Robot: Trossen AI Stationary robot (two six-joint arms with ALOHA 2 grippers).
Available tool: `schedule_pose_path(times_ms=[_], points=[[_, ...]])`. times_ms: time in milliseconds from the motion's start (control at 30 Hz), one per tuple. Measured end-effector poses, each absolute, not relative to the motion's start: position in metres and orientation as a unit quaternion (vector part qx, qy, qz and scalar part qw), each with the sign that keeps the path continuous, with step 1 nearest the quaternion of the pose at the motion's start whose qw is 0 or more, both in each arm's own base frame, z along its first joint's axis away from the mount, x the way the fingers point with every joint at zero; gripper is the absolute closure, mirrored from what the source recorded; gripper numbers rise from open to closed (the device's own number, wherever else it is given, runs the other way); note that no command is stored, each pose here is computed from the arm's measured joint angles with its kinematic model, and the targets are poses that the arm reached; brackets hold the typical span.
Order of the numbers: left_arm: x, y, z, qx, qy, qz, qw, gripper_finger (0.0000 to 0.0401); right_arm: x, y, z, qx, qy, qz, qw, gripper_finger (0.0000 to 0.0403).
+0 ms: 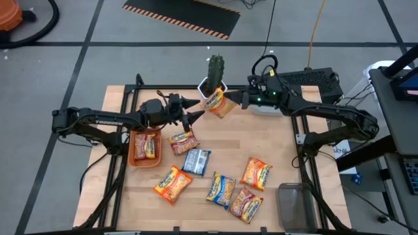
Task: Sort Maruchan noodles
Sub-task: Put the middle orange noodle pack into the gray bin
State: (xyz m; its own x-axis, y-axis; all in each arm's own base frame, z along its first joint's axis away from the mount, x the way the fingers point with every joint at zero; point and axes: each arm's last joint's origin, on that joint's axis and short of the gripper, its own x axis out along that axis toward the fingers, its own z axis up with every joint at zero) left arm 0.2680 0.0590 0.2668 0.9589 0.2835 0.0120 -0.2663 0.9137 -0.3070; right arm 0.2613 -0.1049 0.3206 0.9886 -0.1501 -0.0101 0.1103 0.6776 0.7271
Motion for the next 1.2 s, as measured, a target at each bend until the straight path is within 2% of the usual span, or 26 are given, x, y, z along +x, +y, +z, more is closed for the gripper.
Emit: schedule_pose_path(times_ms=[167,400,600,900,1200], points=[[0.267,0.063,0.271,-0.164,-0.039,0.078,0.983,0.0082,0.265,-0.096,0.323,0.394,-0.034,-0.063,0.916,0.0403],[0.264,0.073,0.27,-0.167,-0.034,0.046,0.984,0.0082,0.268,-0.085,0.327,0.393,-0.045,-0.034,0.918,0.0403],[0.262,0.085,0.266,-0.17,-0.025,0.069,0.983,0.0082,0.268,-0.086,0.326,0.391,-0.037,-0.036,0.919,0.0403],[0.255,0.105,0.267,-0.194,-0.047,0.152,0.968,0.0082,0.265,-0.093,0.323,0.387,-0.01,-0.005,0.922,0.0403],[0.259,0.096,0.268,-0.228,-0.052,0.122,0.965,0.0082,0.258,-0.107,0.323,0.378,-0.004,0.013,0.926,0.0403]])
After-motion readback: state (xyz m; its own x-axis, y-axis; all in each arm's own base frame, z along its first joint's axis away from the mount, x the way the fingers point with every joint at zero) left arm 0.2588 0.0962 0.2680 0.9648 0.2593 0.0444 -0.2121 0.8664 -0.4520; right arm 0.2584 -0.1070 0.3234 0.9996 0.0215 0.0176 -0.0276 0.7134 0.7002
